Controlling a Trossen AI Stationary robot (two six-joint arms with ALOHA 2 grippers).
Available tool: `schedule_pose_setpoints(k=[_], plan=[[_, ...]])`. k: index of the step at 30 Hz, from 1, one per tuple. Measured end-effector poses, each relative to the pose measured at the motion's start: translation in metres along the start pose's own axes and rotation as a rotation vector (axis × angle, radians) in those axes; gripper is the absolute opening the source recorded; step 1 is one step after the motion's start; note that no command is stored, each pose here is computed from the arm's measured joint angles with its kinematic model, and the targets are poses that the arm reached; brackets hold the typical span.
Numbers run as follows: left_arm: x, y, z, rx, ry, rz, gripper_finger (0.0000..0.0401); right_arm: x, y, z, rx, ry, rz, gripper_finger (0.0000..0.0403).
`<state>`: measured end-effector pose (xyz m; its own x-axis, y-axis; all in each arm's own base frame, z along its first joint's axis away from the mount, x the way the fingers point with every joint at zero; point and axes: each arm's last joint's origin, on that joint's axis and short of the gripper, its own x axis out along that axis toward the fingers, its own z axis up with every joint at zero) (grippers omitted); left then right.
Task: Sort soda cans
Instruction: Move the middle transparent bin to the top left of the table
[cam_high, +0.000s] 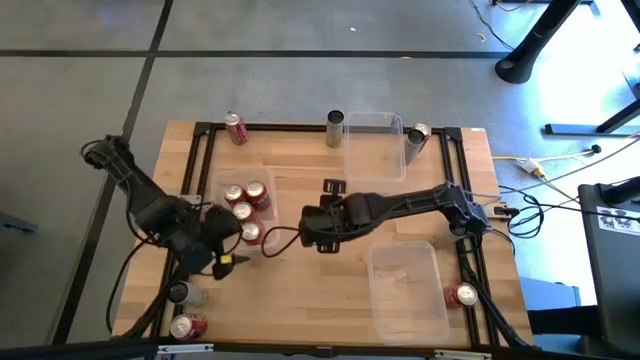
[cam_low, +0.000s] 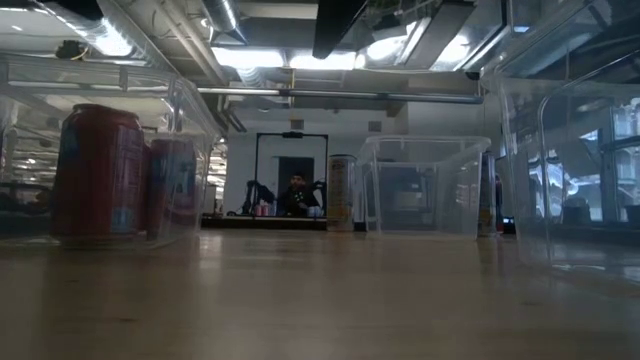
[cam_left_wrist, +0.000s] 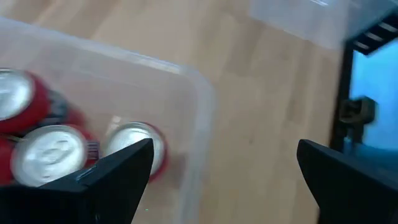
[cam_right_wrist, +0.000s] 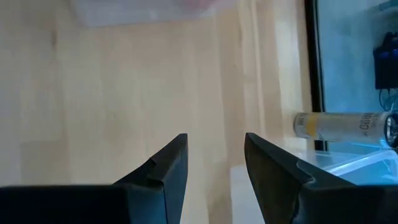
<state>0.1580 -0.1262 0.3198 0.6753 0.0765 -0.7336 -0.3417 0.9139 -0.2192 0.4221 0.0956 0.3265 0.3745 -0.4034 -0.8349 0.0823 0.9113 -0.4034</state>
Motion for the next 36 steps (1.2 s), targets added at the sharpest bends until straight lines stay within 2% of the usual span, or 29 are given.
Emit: schedule_pose_setpoints(k=[7,13,18,21,28,36], plan=[[0.024,-0.021,-0.019,0.121,0.097,0.057,0.0384,-0.01,0.018,-0.003,-0.011,-0.022,0.011,0.0156],[0.035,-0.012,-0.031,0.149,0.207,0.251,0.0384,-0.016,0.028,-0.005,-0.025,-0.032,0.02,0.0156],[0.035,-0.013,-0.032,0.14,0.252,0.224,0.0365,-0.019,0.032,-0.007,-0.021,-0.029,0.015,0.0156],[0.038,-0.016,-0.033,0.159,0.262,0.184,0.0321,-0.02,0.033,-0.008,-0.024,-0.029,0.005,0.0156],[0.052,-0.003,-0.049,0.195,0.306,0.254,0.0194,-0.02,0.033,-0.009,-0.022,-0.025,-0.001,0.0156],[0.058,0.001,-0.043,0.317,0.328,0.241,0.0032,-0.02,0.033,-0.009,-0.023,-0.024,-0.001,0.0156]])
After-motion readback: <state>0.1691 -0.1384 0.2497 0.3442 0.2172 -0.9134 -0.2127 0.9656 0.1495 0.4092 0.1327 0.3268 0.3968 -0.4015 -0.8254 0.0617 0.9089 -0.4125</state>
